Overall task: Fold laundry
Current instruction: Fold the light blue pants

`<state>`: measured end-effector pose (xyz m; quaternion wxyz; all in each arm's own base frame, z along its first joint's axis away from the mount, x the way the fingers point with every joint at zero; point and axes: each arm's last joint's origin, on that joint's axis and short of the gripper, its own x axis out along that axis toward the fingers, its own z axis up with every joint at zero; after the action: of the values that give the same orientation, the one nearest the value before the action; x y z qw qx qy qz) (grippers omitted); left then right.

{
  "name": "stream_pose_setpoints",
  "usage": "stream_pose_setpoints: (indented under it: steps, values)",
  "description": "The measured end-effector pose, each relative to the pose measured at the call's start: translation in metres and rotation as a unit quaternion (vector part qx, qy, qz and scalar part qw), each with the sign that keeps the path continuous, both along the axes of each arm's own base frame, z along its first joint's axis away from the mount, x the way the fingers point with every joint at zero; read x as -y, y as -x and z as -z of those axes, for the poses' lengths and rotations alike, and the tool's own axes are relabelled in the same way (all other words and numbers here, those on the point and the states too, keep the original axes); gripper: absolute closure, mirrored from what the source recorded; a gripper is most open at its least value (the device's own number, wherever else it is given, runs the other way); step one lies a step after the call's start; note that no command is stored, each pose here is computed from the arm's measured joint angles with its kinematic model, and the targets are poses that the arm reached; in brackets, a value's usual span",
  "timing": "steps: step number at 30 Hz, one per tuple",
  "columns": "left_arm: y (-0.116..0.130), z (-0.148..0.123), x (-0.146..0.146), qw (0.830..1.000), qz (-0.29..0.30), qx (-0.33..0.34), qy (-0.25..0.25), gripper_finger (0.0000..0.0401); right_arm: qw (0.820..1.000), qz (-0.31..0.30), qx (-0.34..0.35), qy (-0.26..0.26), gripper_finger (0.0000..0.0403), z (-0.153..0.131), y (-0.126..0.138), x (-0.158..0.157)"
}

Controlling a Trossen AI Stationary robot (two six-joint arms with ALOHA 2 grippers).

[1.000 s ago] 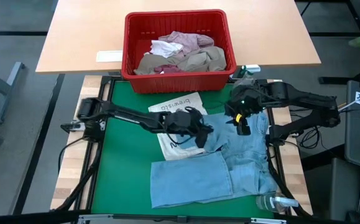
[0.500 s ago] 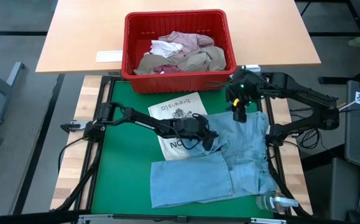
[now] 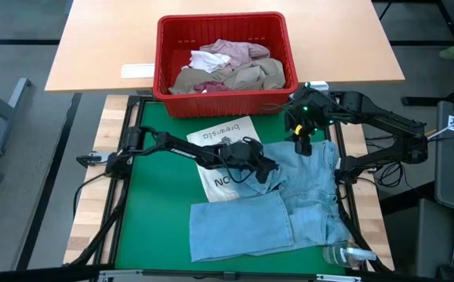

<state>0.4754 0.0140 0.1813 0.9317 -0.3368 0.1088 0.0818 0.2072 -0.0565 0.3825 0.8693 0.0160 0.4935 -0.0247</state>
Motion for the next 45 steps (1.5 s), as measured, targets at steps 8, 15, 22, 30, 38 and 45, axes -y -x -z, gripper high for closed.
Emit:
stream_pose_setpoints:
  steps: [8, 15, 22, 30, 38, 45]
  values:
    - [0.015, -0.038, -0.034, 0.994, 0.088, 0.007, -0.061, 0.0266, 0.99, -0.073, 0.031, -0.112, 0.0231, -0.002, -0.002, -0.01]
    - [0.059, -0.082, -0.044, 0.977, 0.117, -0.113, -0.136, 0.0266, 0.984, -0.11, 0.028, -0.134, 0.0231, -0.002, -0.009, -0.038]
    - [0.093, -0.096, -0.03, 0.955, 0.151, -0.22, -0.128, 0.0266, 0.993, -0.072, 0.045, -0.086, 0.0231, 0.029, -0.035, -0.078]
    - [0.109, -0.085, -0.01, 0.923, 0.175, -0.321, -0.118, 0.0266, 0.992, -0.105, 0.026, -0.064, 0.0231, 0.095, -0.059, -0.121]
    - [0.112, -0.081, 0.009, 0.908, 0.162, -0.355, -0.153, 0.0266, 0.992, -0.105, -0.061, 0.01, 0.0231, 0.158, -0.07, -0.141]
    - [0.112, -0.081, 0.02, 0.904, 0.165, -0.356, -0.168, 0.0266, 0.985, -0.115, -0.122, 0.036, 0.0231, 0.195, -0.08, -0.15]
